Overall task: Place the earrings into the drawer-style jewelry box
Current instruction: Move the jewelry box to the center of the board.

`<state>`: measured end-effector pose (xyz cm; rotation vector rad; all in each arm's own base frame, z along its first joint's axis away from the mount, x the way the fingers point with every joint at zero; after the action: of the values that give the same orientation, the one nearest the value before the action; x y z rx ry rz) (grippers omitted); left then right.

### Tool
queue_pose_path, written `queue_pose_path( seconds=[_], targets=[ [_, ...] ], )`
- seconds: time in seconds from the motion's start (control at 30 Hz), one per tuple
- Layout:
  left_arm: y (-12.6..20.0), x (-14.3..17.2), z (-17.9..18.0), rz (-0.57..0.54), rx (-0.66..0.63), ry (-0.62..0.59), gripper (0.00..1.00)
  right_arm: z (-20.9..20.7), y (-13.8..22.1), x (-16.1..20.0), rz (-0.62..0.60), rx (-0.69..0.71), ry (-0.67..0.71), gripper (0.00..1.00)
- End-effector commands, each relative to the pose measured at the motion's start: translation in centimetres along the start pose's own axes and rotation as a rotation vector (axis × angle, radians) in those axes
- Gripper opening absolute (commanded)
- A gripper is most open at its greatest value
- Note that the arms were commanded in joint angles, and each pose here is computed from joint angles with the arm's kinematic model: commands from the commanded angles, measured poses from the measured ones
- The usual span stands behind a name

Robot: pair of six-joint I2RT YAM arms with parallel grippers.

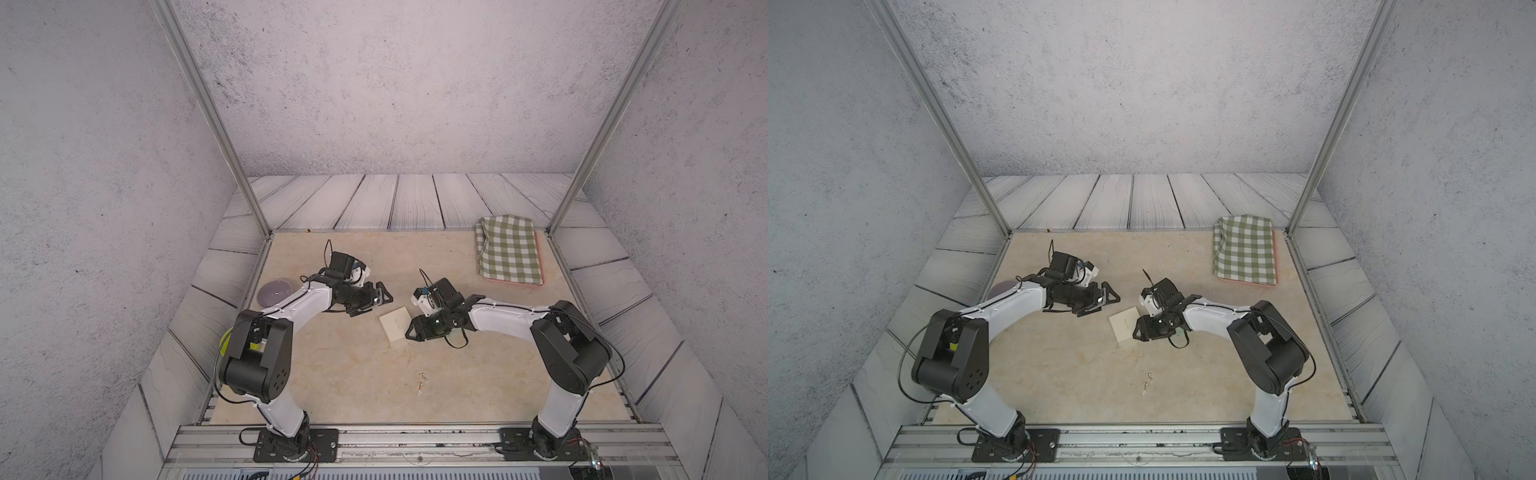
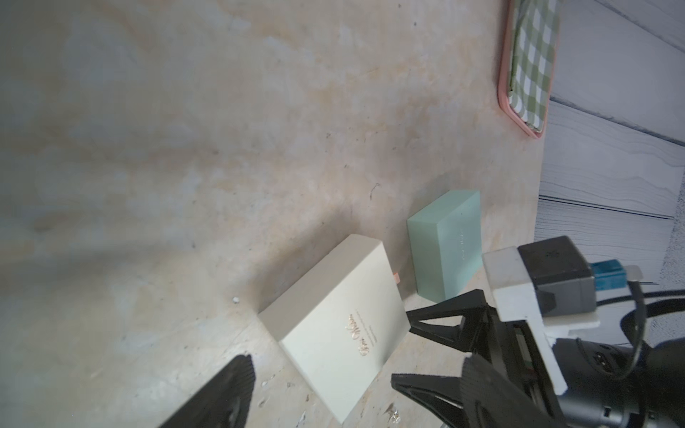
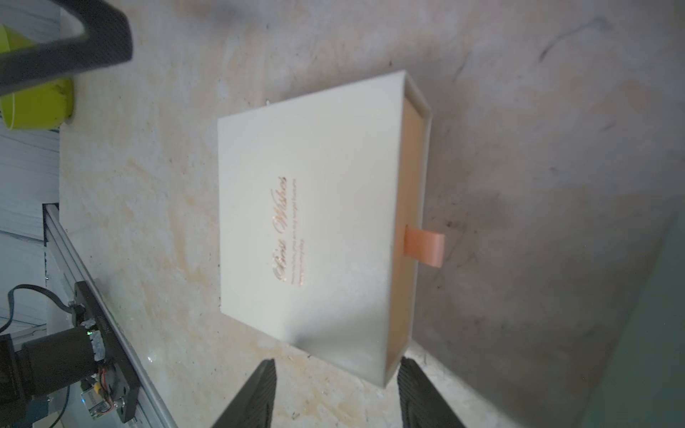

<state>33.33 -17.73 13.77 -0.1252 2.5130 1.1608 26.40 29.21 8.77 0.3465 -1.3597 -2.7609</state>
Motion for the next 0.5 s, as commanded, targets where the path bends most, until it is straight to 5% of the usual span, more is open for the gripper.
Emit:
queue_pose_path(
  seconds=[0.0, 0.33, 0.47],
  targets=[
    [0.9, 0.4, 0.4, -0.003, -0.021, 0.013, 0.91, 1.2, -0.8, -0.1, 0.011, -0.017, 0.013, 0.55],
    [1.6, 1.3, 1.4, 0.018, -0.042, 0.021, 0.91, 4.8, -2.5, 0.0, 0.043, -0.109, 0.048, 0.54],
    [1.9, 2.0, 1.5, 0.046, -0.058, 0.012, 0.91, 5.1, -0.6, -0.4, 0.000, -0.059, 0.081, 0.53]
  ],
)
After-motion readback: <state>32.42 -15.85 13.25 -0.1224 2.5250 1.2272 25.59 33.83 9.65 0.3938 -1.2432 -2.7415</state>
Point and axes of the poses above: each gripper's point midway between its finger pads, its own y axis back along the fingers, its own z axis along the line the jaws close on, x = y × z, the point moved 5 cm from there along y, back along the fingers, and after that the axes turned 13 degrees about -y, right-handed, at the moved point
